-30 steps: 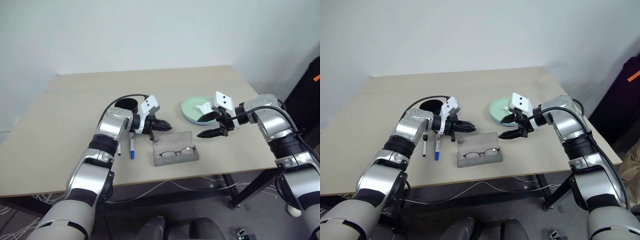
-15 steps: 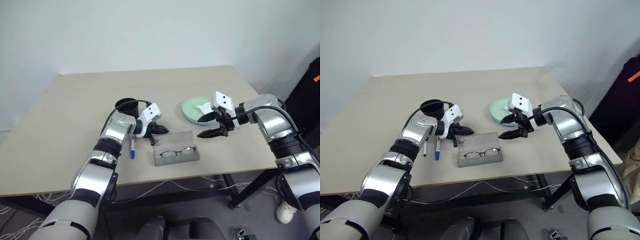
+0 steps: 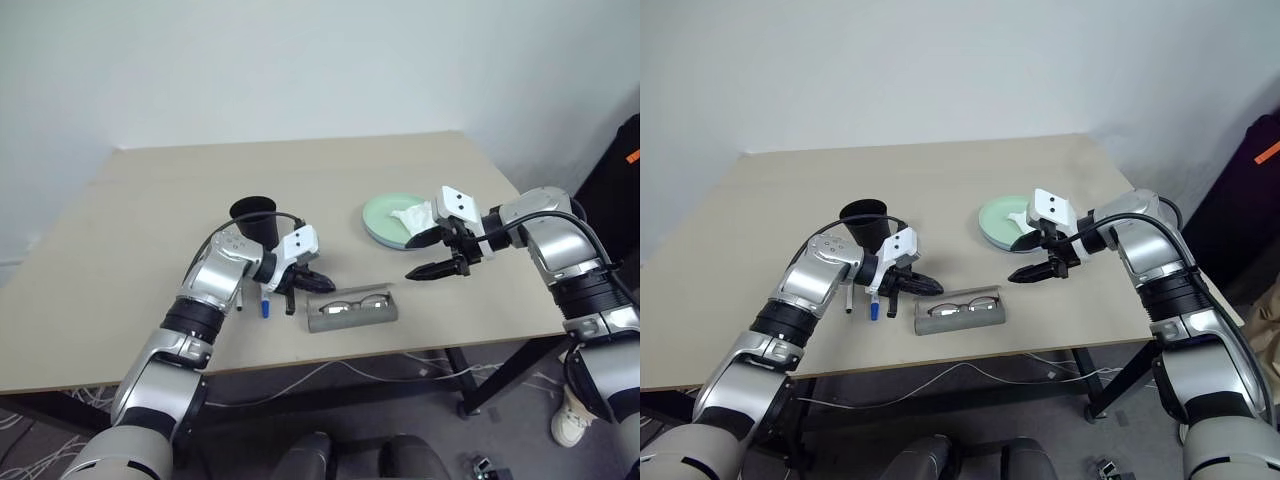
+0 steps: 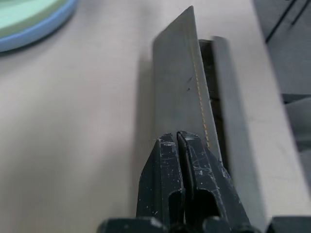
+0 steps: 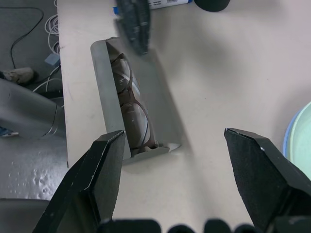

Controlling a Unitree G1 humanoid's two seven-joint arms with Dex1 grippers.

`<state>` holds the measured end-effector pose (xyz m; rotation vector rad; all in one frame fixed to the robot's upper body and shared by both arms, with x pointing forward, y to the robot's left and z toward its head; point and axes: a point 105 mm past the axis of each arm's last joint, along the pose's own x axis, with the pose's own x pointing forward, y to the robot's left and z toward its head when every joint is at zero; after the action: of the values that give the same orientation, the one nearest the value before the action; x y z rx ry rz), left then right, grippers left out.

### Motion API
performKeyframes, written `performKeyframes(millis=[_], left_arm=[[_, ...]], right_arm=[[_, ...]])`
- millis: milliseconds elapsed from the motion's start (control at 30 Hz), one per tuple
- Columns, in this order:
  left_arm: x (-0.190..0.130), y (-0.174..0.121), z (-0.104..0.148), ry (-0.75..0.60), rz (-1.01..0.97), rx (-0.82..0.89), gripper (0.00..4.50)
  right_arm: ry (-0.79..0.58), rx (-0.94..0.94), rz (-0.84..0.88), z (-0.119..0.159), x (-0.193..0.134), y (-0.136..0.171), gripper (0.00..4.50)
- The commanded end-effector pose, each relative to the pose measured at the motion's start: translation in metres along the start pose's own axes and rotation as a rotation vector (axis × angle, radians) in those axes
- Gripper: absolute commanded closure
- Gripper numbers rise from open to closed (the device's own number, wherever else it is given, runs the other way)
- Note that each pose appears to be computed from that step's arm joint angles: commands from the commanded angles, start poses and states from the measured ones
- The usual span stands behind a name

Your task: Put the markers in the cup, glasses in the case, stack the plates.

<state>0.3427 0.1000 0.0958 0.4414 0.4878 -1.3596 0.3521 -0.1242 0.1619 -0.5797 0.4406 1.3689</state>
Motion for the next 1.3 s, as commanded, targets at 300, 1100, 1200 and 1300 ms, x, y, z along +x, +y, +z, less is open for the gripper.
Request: performKeyframes(millis=[300,1100,1200,1300], left_arm=[[0.001,-0.024,-0.006,-0.003,-0.017,-0.016,4.48],[-0.067,-0.002,0.002,-0.109,0.394,-0.088,4.11],[-0.08,-0.001,-0.009,-0.099,0.481,-0.133,3.18],[-0.088,0.004,-0.02,-0.097,0.578,-0.181,2.15]], right_arm=[[-0.02,-0.055,-0.022,0.014,-0.009,-0.003,0.96],[-0.025,-0.067,-0.012,0.018,-0.006,-0.003,0.96],[-0.026,-0.068,-0.009,0.018,-0.005,-0.003,0.96],[-0.029,-0.07,-0.003,0.019,-0.003,-0.003,0.96]])
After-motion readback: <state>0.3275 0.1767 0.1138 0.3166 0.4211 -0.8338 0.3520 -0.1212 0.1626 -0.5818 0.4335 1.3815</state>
